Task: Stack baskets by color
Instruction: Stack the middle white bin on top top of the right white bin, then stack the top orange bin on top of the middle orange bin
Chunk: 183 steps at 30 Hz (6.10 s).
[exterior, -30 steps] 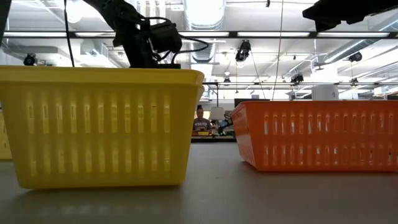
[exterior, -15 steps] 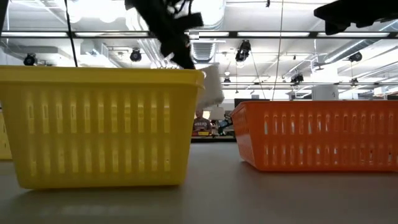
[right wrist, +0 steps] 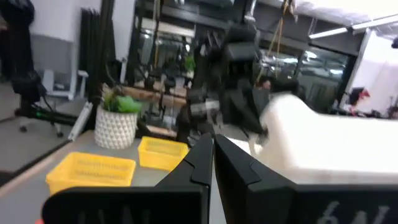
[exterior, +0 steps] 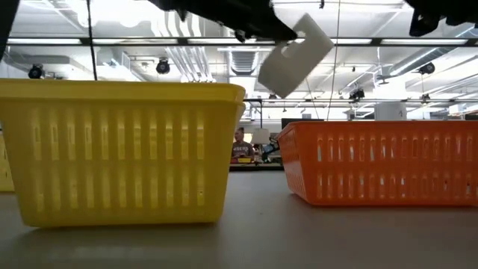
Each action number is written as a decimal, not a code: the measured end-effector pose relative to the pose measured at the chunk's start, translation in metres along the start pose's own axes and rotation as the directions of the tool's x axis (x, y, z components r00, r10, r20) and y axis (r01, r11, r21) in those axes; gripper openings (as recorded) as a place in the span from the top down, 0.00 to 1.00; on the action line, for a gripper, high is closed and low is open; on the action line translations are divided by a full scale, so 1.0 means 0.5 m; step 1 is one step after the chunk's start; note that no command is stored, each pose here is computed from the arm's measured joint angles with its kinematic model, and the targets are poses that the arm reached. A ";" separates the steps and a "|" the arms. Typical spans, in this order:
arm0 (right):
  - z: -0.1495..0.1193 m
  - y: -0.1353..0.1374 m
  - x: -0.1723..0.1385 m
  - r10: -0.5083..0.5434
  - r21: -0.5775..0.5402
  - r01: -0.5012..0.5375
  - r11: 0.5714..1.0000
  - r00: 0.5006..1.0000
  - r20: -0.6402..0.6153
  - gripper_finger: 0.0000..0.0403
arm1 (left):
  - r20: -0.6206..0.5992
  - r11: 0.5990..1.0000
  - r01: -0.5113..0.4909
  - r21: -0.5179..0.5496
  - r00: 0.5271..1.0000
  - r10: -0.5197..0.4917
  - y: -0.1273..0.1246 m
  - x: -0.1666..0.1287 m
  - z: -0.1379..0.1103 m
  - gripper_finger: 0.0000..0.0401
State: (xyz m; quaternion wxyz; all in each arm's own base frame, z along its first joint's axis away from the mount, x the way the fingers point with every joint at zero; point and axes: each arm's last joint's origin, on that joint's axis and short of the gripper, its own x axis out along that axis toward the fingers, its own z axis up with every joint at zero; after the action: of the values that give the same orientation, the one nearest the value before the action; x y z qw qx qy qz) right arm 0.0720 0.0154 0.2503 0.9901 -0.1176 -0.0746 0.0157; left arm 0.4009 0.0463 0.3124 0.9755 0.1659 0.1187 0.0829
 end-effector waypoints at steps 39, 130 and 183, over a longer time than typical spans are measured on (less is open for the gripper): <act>0.006 -0.002 -0.008 0.022 -0.038 -0.021 0.999 0.999 0.040 0.98 | -0.014 0.983 -0.124 -0.136 0.992 0.123 0.001 0.205 -0.098 1.00; 0.065 0.042 0.239 0.028 0.366 0.219 0.904 0.826 -0.563 0.98 | -0.171 0.985 -0.071 -0.154 0.984 0.044 -0.076 -0.306 -0.100 0.69; -0.023 -0.007 0.430 0.113 0.136 0.573 0.808 0.075 -0.991 0.58 | 0.230 0.981 -0.100 -0.169 0.963 0.137 -0.079 -0.277 -0.067 0.69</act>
State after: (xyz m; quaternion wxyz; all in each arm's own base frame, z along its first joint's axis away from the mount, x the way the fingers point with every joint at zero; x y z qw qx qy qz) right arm 0.2862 0.0197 0.2710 0.7611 0.1793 0.5857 -0.2134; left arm 0.2646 -0.0082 0.2963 0.9858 0.1050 -0.0174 0.1295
